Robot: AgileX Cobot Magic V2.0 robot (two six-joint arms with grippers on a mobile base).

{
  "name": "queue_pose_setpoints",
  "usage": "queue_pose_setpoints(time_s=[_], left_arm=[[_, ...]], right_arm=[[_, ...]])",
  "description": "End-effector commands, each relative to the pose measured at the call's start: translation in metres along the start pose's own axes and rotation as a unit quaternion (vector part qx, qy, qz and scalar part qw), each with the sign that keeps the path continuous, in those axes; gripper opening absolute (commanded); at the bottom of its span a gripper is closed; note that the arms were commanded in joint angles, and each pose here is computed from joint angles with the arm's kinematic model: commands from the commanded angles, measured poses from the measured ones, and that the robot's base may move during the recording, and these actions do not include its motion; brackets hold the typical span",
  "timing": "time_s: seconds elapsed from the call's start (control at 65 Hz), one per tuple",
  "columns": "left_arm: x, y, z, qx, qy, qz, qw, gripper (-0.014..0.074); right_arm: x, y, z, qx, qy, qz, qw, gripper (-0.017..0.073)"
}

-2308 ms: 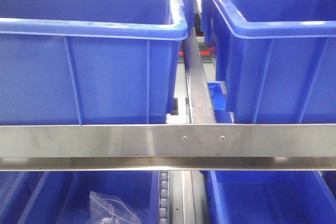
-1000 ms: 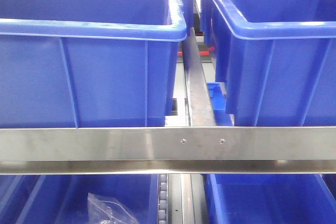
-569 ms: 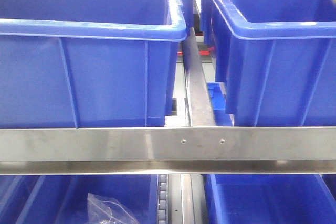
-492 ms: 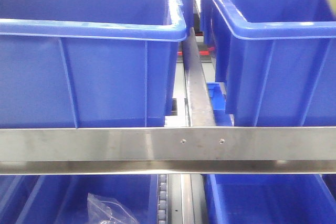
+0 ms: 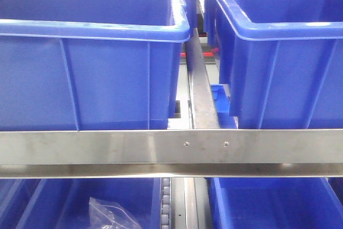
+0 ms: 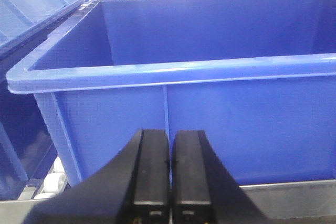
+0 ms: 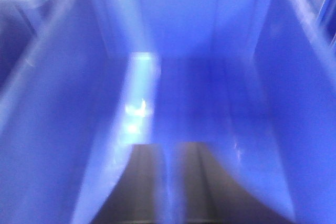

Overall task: Place yellow foam block on left shelf second layer
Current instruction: 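Withdraw the open right gripper from the blue bin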

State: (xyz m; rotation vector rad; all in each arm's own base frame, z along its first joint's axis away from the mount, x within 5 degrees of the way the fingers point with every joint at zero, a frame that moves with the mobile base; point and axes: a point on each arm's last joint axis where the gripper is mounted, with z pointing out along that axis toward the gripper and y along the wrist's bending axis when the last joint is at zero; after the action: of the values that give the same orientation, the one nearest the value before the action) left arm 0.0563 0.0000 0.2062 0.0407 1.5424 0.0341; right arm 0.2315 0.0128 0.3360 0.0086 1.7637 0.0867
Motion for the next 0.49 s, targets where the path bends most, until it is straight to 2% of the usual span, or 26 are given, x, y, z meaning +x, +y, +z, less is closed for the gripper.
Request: queue_pose_setpoints(time_s=[0.0,0.108,0.262,0.477], left_arm=[[0.0,-0.001,-0.001,0.003,-0.038,-0.005,0.999,0.0136],[0.0,-0.001,-0.001,0.003,-0.038,-0.005,0.999,0.0136],[0.0,-0.001,-0.001,0.003,-0.038,-0.005,0.999,0.0136],[0.0,-0.001,-0.001,0.003,-0.037,-0.005,0.999,0.0136]], right_arm=[[-0.014,-0.001,-0.021,0.0,-0.096,-0.003,0.995,0.0055],[0.007,-0.003,-0.04,-0.001,-0.124,-0.003,0.992,0.0055],[0.047,-0.005,-0.07,0.0,-0.123,-0.003,0.992,0.0055],[0.086,-0.007,-0.111,-0.002,-0.15,-0.003,0.989,0.0055]])
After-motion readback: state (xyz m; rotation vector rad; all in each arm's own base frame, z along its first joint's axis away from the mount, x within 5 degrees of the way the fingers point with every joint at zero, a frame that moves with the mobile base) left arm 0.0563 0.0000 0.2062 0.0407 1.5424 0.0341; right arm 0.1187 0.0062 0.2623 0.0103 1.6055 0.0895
